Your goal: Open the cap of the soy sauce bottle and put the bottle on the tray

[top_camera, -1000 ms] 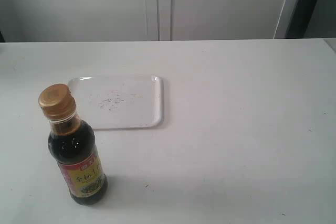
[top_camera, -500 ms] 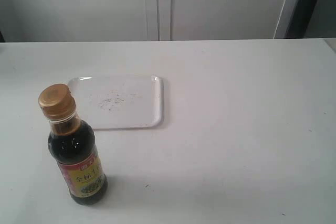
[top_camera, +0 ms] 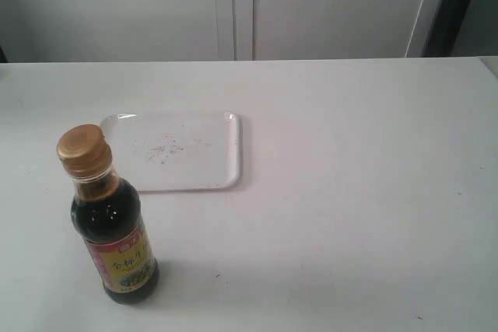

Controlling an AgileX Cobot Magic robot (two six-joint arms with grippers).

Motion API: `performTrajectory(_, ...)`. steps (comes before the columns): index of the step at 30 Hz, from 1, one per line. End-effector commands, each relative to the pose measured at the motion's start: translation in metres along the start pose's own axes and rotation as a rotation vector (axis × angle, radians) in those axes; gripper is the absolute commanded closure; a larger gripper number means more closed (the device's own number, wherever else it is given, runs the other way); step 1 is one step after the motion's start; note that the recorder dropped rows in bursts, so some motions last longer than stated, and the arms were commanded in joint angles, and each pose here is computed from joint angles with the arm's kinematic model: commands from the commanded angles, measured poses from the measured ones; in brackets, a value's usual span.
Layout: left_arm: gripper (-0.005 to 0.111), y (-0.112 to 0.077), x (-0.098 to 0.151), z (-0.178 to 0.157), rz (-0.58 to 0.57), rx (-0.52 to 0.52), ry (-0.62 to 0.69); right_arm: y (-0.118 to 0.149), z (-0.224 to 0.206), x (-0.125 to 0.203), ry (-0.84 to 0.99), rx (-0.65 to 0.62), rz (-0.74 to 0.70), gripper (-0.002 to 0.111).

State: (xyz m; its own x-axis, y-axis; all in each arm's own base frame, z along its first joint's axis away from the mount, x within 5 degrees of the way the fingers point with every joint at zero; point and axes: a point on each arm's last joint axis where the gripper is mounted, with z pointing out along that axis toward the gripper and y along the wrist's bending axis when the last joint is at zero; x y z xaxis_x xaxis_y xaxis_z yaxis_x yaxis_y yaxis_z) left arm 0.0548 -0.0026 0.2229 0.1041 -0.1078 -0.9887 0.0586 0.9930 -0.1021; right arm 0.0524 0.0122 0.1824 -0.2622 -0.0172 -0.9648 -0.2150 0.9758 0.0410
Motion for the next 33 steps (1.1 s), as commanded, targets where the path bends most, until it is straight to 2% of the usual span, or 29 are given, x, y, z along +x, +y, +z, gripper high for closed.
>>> performTrajectory(1, 0.107, -0.002, -0.019, 0.003, -0.011, 0.0, -0.036, 0.0, 0.0, 0.0, -0.008, 0.001, -0.01, 0.108)
performTrajectory(7, 0.107, -0.003, -0.037, 0.018, 0.025, -0.006, 0.008, 0.0, 0.0, 0.0, -0.008, 0.001, -0.01, 0.108)
performTrajectory(13, 0.107, -0.01, -0.059, 0.038, 0.037, 0.044, -0.036, 0.0, 0.0, 0.0, -0.008, 0.001, -0.01, 0.108)
performTrajectory(18, 0.107, -0.022, -0.074, 0.058, 0.054, 0.161, -0.086, 0.0, 0.0, 0.0, -0.008, 0.001, -0.01, 0.108)
performTrajectory(24, 0.107, -0.034, -0.077, 0.083, 0.053, 0.287, -0.092, 0.0, 0.0, 0.0, -0.008, 0.001, -0.01, 0.108)
performTrajectory(33, 0.107, -0.061, -0.08, 0.099, 0.028, 0.612, -0.093, 0.0, 0.0, 0.0, -0.008, 0.001, -0.01, 0.108)
